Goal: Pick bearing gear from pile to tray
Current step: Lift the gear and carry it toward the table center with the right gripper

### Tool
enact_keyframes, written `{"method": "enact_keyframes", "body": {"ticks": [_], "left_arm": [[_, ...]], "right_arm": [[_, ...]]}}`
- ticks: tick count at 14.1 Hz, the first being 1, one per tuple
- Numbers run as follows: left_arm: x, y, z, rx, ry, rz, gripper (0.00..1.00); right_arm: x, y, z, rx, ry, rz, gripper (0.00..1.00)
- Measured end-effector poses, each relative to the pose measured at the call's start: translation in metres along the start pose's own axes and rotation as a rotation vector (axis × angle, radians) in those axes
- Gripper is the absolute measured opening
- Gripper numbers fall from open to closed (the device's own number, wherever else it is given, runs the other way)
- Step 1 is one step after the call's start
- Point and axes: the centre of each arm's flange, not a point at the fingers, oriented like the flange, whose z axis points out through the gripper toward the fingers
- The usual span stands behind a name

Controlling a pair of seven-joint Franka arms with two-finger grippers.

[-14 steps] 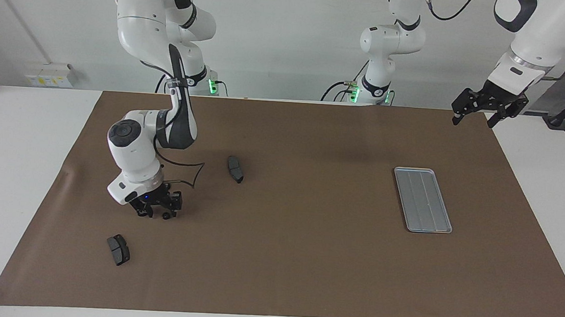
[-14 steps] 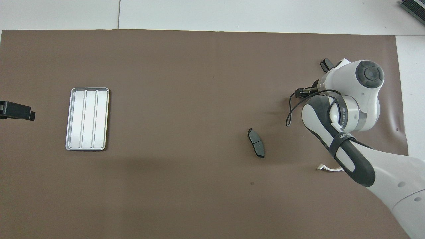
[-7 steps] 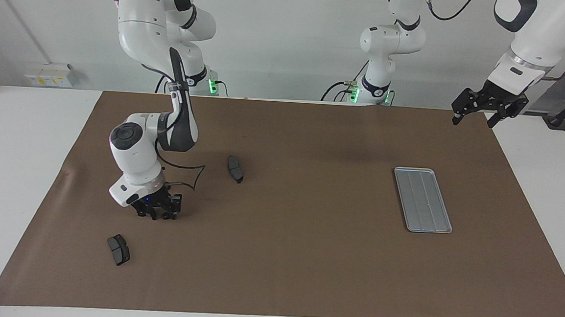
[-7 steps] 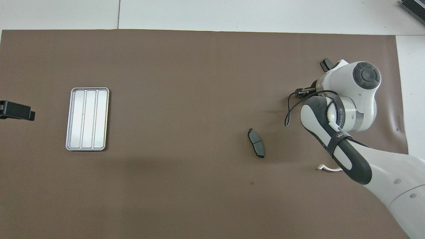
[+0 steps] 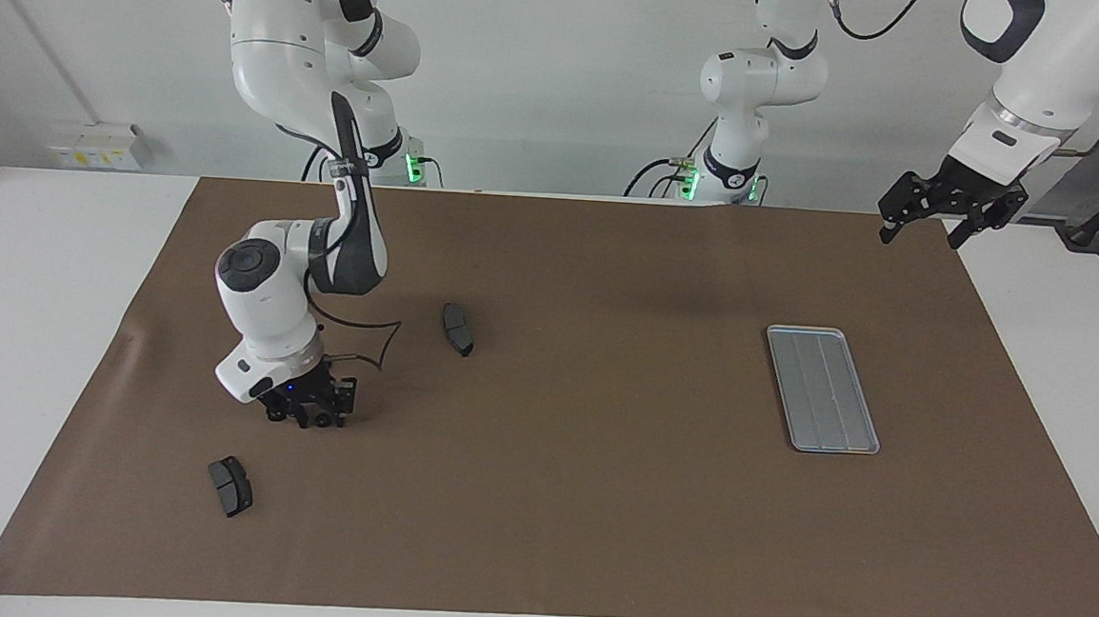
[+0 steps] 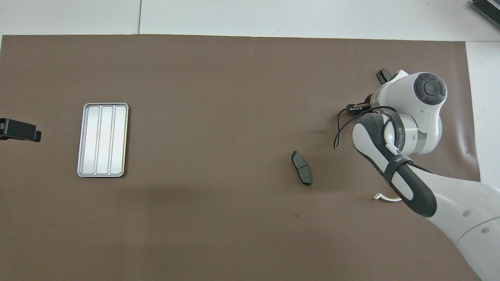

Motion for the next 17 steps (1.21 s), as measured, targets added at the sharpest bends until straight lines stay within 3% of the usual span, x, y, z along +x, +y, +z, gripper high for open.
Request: {"method": "enact_keyframes", "body": {"ticks": [9, 14, 17], "left_arm": [[0.0, 0.0, 0.0, 0.0, 0.0, 0.0, 1.0], [0.0, 0.0, 0.0, 0.0, 0.0, 0.0, 1.0], [0.0, 0.0, 0.0, 0.0, 0.0, 0.0, 1.0]], "right_arm": [[-0.0002, -0.0004, -0.0002, 0.001, -0.006, -0.001, 0.56], [-0.0003, 0.0, -0.0012, 0.001, -0.01, 0.0, 0.5], [-0.0002, 0.0002, -0.0032, 0.001, -0.01, 0.0, 0.23]]}}
